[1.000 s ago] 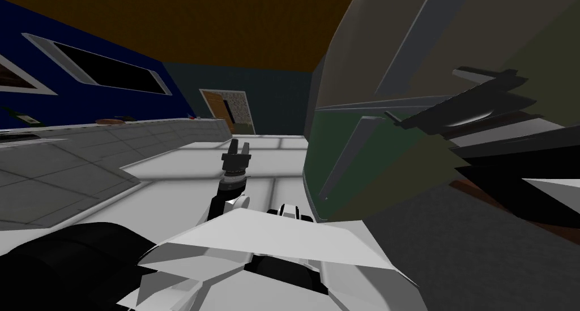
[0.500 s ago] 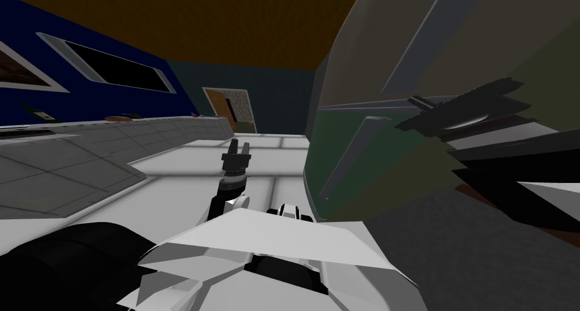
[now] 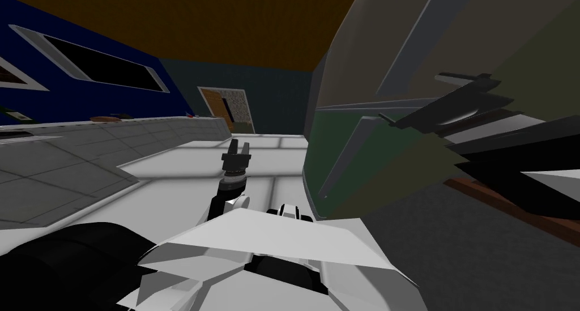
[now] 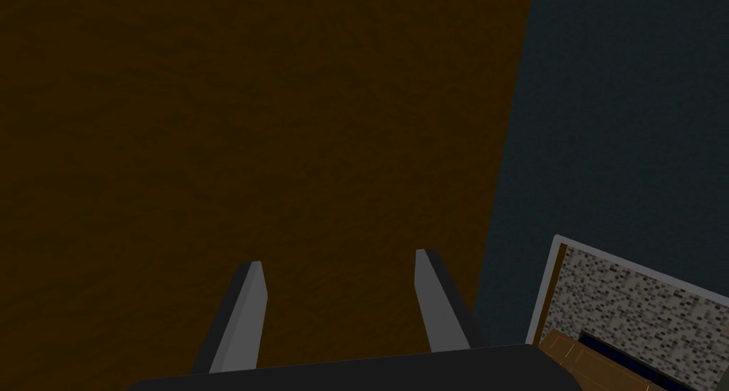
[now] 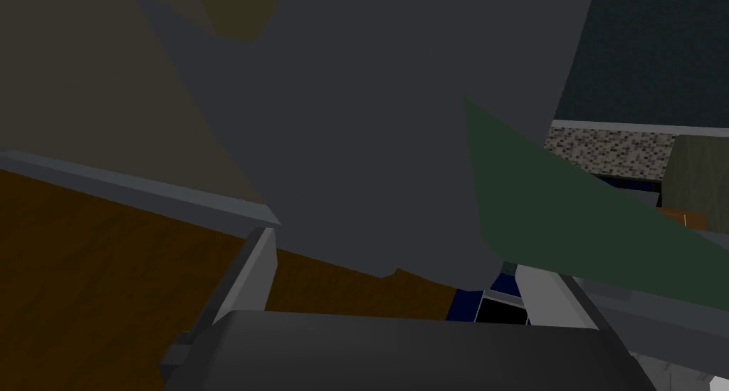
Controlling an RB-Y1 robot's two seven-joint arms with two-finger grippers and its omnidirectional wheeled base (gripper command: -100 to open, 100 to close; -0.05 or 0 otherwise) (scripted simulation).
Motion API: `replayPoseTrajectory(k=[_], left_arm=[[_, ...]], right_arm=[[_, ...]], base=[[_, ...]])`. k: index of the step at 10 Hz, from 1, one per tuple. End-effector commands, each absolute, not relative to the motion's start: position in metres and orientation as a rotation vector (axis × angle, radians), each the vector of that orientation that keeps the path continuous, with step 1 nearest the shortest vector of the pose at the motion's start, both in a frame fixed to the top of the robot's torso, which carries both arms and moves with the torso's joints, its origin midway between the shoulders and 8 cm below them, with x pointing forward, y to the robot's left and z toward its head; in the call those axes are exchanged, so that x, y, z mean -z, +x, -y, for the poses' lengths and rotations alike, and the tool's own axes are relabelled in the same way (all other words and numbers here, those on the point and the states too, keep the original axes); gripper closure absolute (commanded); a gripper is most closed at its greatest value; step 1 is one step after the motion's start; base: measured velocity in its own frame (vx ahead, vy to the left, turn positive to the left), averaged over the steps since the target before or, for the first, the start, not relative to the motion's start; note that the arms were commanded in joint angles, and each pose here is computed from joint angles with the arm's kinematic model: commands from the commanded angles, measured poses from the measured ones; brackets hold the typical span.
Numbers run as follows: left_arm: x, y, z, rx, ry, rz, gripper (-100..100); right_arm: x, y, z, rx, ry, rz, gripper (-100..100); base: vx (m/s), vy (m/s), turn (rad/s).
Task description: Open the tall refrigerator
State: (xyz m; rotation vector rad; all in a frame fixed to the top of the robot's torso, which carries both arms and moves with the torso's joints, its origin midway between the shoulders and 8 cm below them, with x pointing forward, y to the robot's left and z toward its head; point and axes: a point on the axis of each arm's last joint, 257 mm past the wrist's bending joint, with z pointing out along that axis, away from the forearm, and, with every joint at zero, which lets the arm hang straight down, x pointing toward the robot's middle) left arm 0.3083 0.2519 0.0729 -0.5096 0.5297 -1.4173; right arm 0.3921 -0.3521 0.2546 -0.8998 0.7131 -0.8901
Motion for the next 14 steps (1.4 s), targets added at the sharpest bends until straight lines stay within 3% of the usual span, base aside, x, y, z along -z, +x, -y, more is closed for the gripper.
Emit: replayPoseTrajectory(k=[1, 14], left_arm=[[-0.073, 0.308, -0.252, 1.417, -0.51, -0.53, 0], [-0.073, 0.308, -0.252, 1.417, -0.51, -0.53, 0]], right_arm=[[-0.25, 0.405, 0.351, 0.855, -0.944, -0.751, -100], [-0.255, 0.452, 0.354, 0.73, -1.075, -0.899, -100]], base=[[-0.013, 0.029, -0.056], [-0.013, 0.02, -0.047]])
